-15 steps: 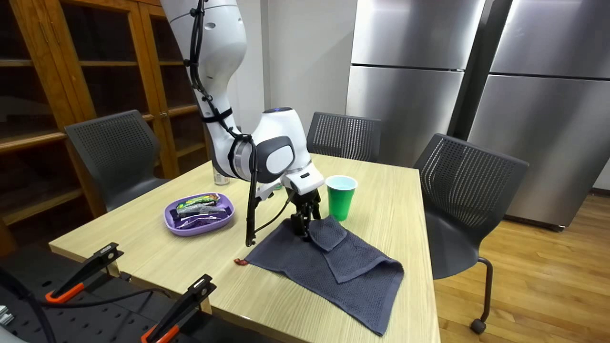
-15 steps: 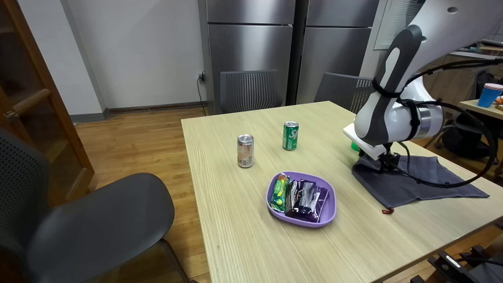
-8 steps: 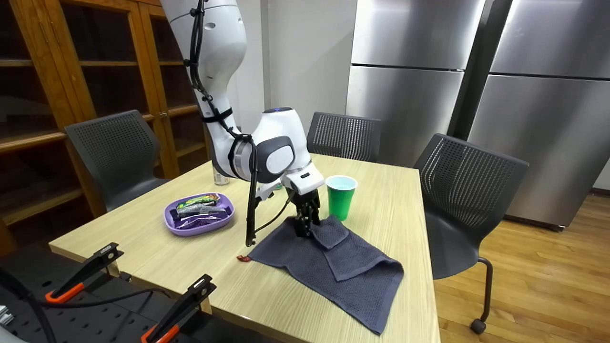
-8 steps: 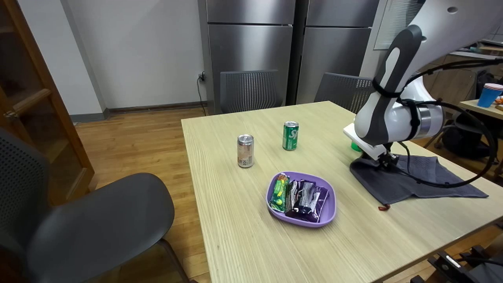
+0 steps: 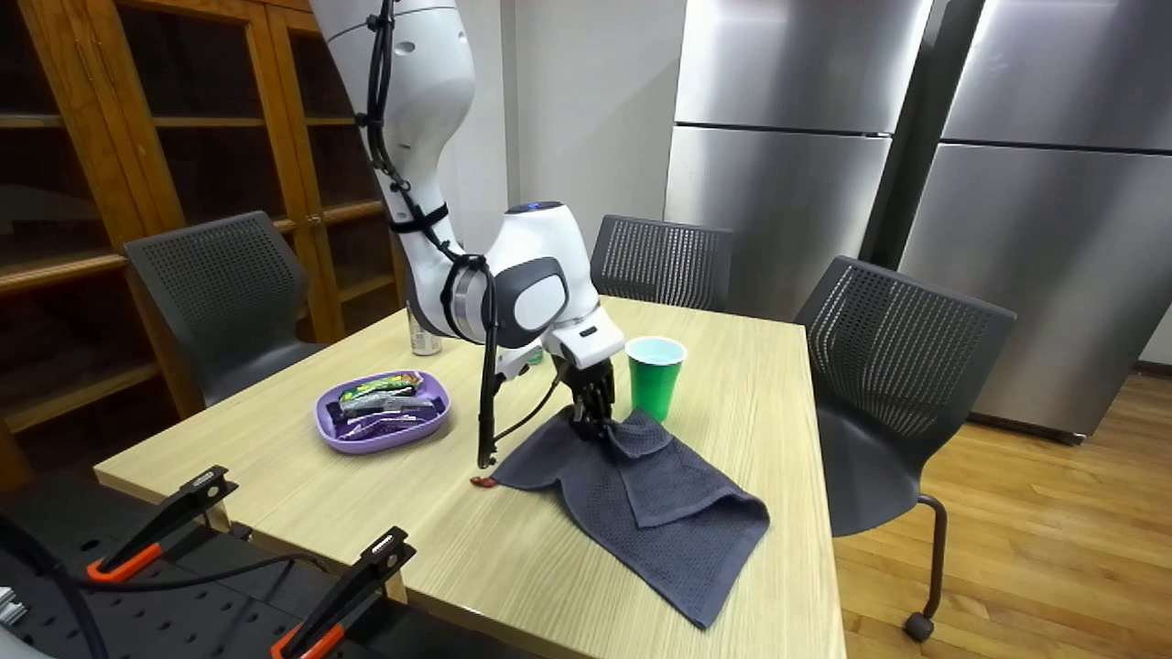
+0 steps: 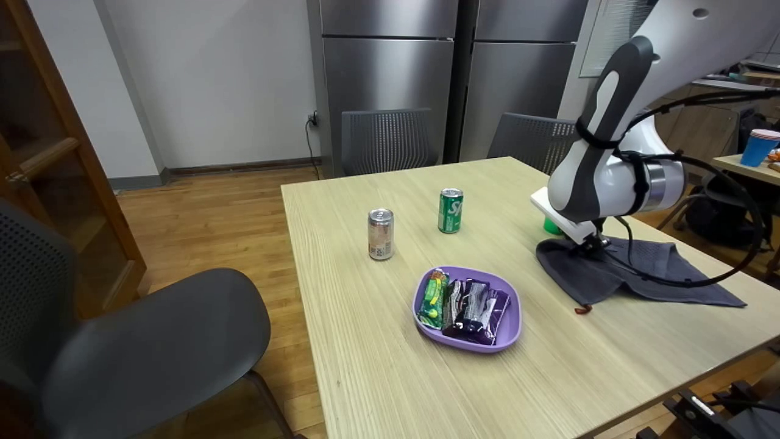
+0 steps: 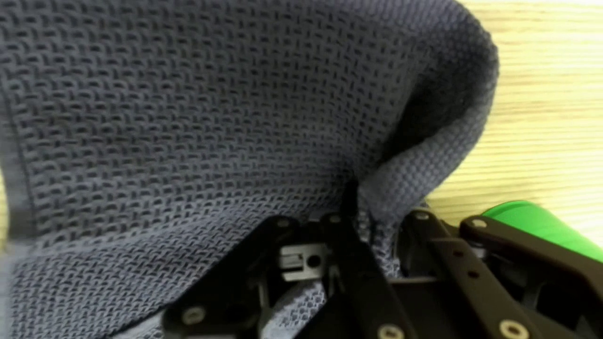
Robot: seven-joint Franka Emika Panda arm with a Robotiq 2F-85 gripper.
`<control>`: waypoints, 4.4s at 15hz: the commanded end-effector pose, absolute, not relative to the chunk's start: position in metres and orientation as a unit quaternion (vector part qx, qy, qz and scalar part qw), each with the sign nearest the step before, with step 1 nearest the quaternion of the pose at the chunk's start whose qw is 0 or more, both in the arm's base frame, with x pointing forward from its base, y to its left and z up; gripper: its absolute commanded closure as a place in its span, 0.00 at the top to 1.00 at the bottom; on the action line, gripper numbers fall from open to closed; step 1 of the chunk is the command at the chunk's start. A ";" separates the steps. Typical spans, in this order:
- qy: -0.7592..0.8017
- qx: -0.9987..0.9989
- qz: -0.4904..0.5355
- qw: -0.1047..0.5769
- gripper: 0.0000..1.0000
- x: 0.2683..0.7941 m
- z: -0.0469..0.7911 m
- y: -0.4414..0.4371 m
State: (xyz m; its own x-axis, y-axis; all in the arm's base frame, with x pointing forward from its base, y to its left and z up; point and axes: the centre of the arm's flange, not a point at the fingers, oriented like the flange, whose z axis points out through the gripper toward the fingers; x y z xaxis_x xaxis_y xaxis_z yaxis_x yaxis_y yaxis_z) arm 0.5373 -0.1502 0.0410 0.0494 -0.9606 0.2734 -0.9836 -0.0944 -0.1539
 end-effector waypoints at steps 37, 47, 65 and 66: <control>-0.660 0.720 0.176 0.121 1.00 0.507 0.053 -0.181; -0.668 0.715 0.169 0.117 1.00 0.510 0.044 -0.182; -0.664 0.717 0.172 0.123 0.00 0.513 0.046 -0.179; -0.663 0.718 0.173 0.124 0.00 0.514 0.048 -0.179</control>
State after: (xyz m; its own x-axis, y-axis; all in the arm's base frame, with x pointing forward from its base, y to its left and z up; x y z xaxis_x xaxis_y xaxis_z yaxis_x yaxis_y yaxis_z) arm 0.5072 -0.1829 0.0421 0.0667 -0.9104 0.4083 -0.9930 -0.1005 -0.0619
